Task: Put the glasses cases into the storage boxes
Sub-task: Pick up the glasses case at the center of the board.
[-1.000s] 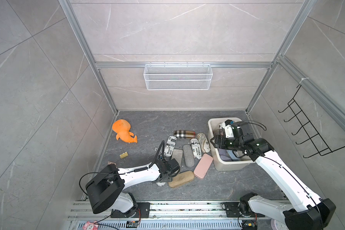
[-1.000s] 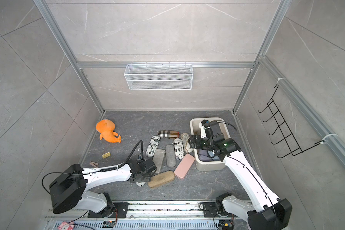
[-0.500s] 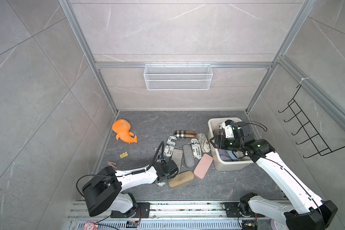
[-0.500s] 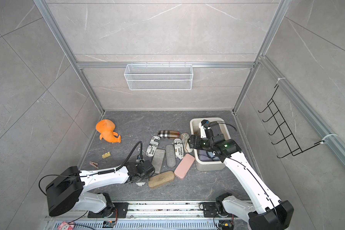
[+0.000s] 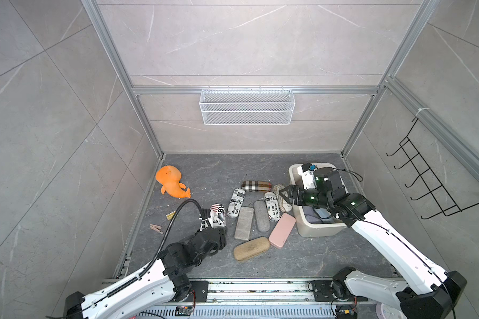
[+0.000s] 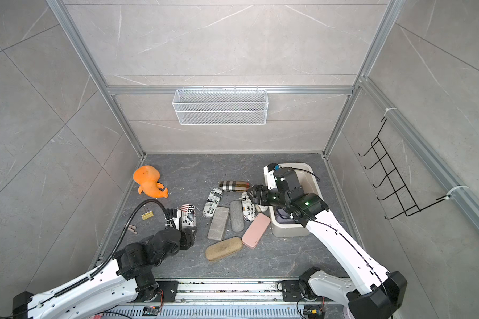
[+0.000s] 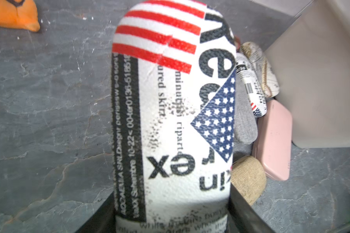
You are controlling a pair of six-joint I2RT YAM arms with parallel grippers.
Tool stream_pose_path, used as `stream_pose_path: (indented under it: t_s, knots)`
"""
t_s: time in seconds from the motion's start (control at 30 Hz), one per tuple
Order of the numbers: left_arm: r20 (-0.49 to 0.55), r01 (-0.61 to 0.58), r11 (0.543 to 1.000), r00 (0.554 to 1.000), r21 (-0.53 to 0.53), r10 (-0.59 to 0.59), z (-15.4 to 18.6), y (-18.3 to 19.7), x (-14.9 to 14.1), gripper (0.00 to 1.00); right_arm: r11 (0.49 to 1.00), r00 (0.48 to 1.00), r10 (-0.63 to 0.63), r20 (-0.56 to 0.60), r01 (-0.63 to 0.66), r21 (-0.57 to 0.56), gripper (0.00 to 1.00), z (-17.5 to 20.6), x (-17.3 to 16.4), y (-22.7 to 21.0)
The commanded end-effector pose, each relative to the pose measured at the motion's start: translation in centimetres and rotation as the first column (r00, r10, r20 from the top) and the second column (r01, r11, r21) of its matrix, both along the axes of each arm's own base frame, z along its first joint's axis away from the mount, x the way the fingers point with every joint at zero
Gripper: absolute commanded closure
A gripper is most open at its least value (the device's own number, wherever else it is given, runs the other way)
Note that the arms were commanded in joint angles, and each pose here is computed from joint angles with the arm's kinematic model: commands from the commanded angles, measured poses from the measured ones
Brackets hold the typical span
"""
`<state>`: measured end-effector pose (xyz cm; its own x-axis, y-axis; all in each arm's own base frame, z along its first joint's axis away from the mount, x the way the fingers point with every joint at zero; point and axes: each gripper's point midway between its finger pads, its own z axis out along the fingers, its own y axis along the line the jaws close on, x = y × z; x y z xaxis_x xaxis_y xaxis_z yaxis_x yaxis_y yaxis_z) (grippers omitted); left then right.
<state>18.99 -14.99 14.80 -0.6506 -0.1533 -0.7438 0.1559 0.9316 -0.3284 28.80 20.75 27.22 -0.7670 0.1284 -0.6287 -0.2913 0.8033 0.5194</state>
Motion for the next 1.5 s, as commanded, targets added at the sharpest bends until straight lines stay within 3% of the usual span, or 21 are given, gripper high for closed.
stream_pose_path:
  t_s: [0.0,0.13,0.3,0.57,0.9,1.07,1.23,1.33,1.4,1.47]
  knots:
    - [0.158,0.004,0.998,0.987,-0.070,0.007,3.6,-0.3,1.2,0.42,0.996,0.997,0.043,0.066,-0.048,0.075,0.28,2.4,0.6,2.2]
    - [0.208,0.036,0.990,0.978,-0.136,-0.007,5.2,-1.0,1.3,0.42,0.996,0.986,0.068,0.150,-0.075,0.045,0.33,2.9,0.0,3.7]
    - [0.272,0.138,0.973,0.959,-0.187,-0.084,7.3,-4.0,1.8,0.42,0.988,0.976,0.151,0.159,-0.154,0.010,0.33,2.1,-1.1,6.7]
    - [0.284,0.233,0.944,0.945,-0.233,-0.163,9.9,-8.6,3.2,0.42,0.945,0.924,0.324,0.203,-0.325,-0.027,0.26,2.9,-3.1,12.9]
    - [0.305,0.291,0.907,0.932,-0.305,-0.197,11.5,-10.6,3.4,0.43,0.954,0.936,0.299,0.186,-0.295,-0.050,0.31,1.4,-1.6,14.3]
    - [0.307,0.300,0.900,0.930,-0.316,-0.203,11.6,-10.4,3.0,0.43,0.951,0.938,0.306,0.163,-0.308,-0.011,0.37,0.9,-1.3,15.7]
    - [0.312,0.287,0.901,0.932,-0.325,-0.185,11.6,-9.9,3.0,0.42,0.942,0.933,0.324,0.158,-0.334,0.041,0.54,1.5,-1.4,16.8]
    - [0.303,0.282,0.906,0.935,-0.315,-0.186,11.3,-9.9,3.0,0.35,0.937,0.931,0.329,0.157,-0.343,0.072,0.61,2.0,-1.6,17.2]
    - [0.296,0.274,0.910,0.938,-0.313,-0.180,11.1,-9.7,3.1,0.15,0.930,0.925,0.343,0.161,-0.359,0.084,0.64,2.4,-1.9,17.4]
    - [0.292,0.268,0.914,0.940,-0.305,-0.179,10.9,-9.5,3.1,0.05,0.938,0.931,0.322,0.171,-0.338,0.076,0.65,2.6,-1.6,17.1]
